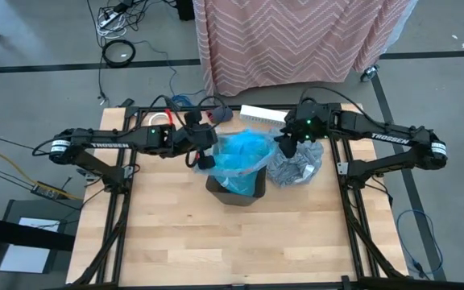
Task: Place trash/remove bag and relplace
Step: Insert the new blue trash bag into the black trash bin
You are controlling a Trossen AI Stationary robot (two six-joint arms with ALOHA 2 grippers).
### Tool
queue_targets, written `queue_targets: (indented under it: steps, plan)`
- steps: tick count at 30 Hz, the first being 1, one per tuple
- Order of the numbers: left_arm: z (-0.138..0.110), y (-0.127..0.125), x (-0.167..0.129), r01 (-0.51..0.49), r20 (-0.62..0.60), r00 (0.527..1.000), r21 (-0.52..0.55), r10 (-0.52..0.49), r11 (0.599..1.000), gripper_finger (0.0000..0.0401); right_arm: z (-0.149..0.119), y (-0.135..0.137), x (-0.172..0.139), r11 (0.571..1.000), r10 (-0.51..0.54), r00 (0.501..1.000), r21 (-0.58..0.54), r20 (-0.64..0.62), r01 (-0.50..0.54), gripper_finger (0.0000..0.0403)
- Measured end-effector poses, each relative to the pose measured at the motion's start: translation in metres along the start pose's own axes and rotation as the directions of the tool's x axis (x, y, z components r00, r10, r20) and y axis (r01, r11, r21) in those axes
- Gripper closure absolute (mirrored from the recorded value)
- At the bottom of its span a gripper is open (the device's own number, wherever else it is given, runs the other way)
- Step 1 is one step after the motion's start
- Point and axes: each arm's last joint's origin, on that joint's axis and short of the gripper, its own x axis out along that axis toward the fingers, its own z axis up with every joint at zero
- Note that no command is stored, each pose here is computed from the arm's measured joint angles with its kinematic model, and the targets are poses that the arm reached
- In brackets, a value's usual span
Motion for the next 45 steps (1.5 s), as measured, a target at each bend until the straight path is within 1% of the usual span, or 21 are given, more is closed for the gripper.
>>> queue_targets:
  steps: [2,5,9,11,14,17,20,25,31,35,38,40,45]
  plan:
    - [-0.002,-0.001,0.000,0.034,-0.017,0.999,-0.019,-0.034,0.999,0.0396,-0.006,-0.002,0.005,1.000,-0.005,1.000,0.013,-0.023,0.006,0.0213]
    - [-0.007,-0.004,0.002,0.056,-0.033,0.998,-0.053,-0.058,0.997,0.0396,-0.018,-0.003,0.015,1.000,-0.003,0.999,0.010,-0.052,0.003,0.0213]
    - [-0.012,-0.011,0.003,0.074,-0.053,0.995,-0.099,-0.079,0.992,0.0396,-0.026,0.001,0.022,1.000,0.015,0.999,-0.008,-0.046,-0.016,0.0213]
    - [-0.011,-0.015,0.001,0.107,-0.045,0.993,-0.112,-0.112,0.988,0.0396,-0.028,0.004,0.025,0.999,0.046,0.998,-0.027,-0.041,-0.047,0.0213]
    - [-0.010,-0.019,-0.001,0.159,-0.033,0.986,-0.120,-0.164,0.980,0.0396,-0.029,0.011,0.024,0.990,0.118,0.992,-0.070,-0.044,-0.121,0.0213]
    - [-0.010,-0.020,-0.001,0.163,-0.029,0.985,-0.124,-0.168,0.979,0.0396,-0.031,0.017,0.023,0.978,0.171,0.983,-0.111,-0.064,-0.177,0.0213]
    - [-0.010,-0.021,-0.002,0.165,-0.028,0.985,-0.133,-0.170,0.977,0.0396,-0.032,0.018,0.019,0.978,0.159,0.982,-0.122,-0.102,-0.171,0.0213]
    - [-0.010,-0.021,-0.002,0.166,-0.027,0.985,-0.136,-0.171,0.977,0.0396,-0.028,0.017,0.009,0.982,0.134,0.986,-0.118,-0.096,-0.145,0.0213]
    - [-0.011,-0.021,-0.002,0.166,-0.037,0.984,-0.137,-0.172,0.977,0.0396,-0.031,0.011,-0.015,0.987,0.102,0.982,-0.104,-0.157,-0.119,0.0213]
    - [-0.010,-0.021,-0.002,0.166,-0.030,0.985,-0.139,-0.172,0.976,0.0396,-0.028,0.008,-0.037,0.986,0.125,0.989,-0.102,-0.086,-0.133,0.0213]
    - [-0.010,-0.021,-0.002,0.165,-0.030,0.985,-0.139,-0.171,0.976,0.0396,-0.022,0.008,-0.053,0.981,0.173,0.984,-0.099,0.042,-0.168,0.0213]
    - [-0.010,-0.021,-0.002,0.165,-0.031,0.985,-0.139,-0.171,0.976,0.0395,-0.020,0.009,-0.061,0.974,0.213,0.972,-0.105,0.097,-0.203,0.0213]
    - [-0.010,-0.021,-0.002,0.165,-0.033,0.985,-0.141,-0.172,0.976,0.0395,-0.023,0.014,-0.068,0.958,0.267,0.959,-0.131,0.093,-0.254,0.0213]
